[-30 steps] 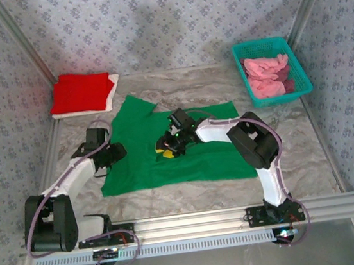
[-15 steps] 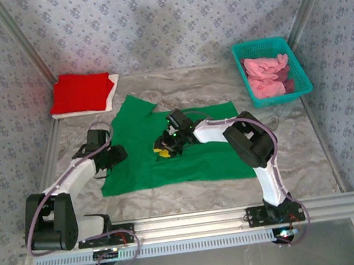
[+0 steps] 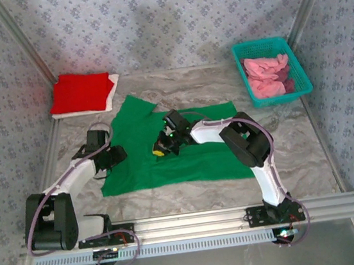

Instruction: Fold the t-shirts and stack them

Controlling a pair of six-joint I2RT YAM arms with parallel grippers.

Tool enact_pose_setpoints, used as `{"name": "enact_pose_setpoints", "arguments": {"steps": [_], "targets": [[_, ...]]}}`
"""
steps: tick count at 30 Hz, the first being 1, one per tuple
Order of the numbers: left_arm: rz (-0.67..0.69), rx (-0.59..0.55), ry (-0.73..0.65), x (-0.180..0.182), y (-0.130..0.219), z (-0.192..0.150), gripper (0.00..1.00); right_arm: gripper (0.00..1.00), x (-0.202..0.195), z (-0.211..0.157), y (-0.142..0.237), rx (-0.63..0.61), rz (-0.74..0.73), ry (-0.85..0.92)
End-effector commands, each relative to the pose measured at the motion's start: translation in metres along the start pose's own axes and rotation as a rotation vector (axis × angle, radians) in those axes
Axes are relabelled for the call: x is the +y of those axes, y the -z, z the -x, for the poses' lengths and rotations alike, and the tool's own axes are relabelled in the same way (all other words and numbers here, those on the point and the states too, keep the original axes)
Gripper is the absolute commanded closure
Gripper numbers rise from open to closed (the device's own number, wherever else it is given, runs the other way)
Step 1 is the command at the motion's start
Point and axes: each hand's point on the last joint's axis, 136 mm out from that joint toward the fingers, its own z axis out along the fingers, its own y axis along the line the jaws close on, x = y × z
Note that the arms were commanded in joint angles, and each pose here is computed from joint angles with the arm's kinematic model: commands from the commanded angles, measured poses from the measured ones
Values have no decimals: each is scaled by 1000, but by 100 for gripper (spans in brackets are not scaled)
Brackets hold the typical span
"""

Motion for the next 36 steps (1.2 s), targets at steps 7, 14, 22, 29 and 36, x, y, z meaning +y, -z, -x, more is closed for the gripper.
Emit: {"name": "enact_pose_setpoints", "arguments": {"steps": [7,14,22,29,36], "targets": [[-5,-30,-11,2,6,3,52,100,26,15,16,-68,-17,139],[2,-27,-12,4,8,2,52,73,3,8,42,-109,-130,129],[9,-15,-10,7,1,-1,52,67,-9,-17,26,-15,-125,104],[7,-18,-13,7,3,-2,51,61,-16,-19,20,-7,-138,64],[3,-10,-11,7,0,-2,51,60,-20,-21,11,22,-129,36]]}}
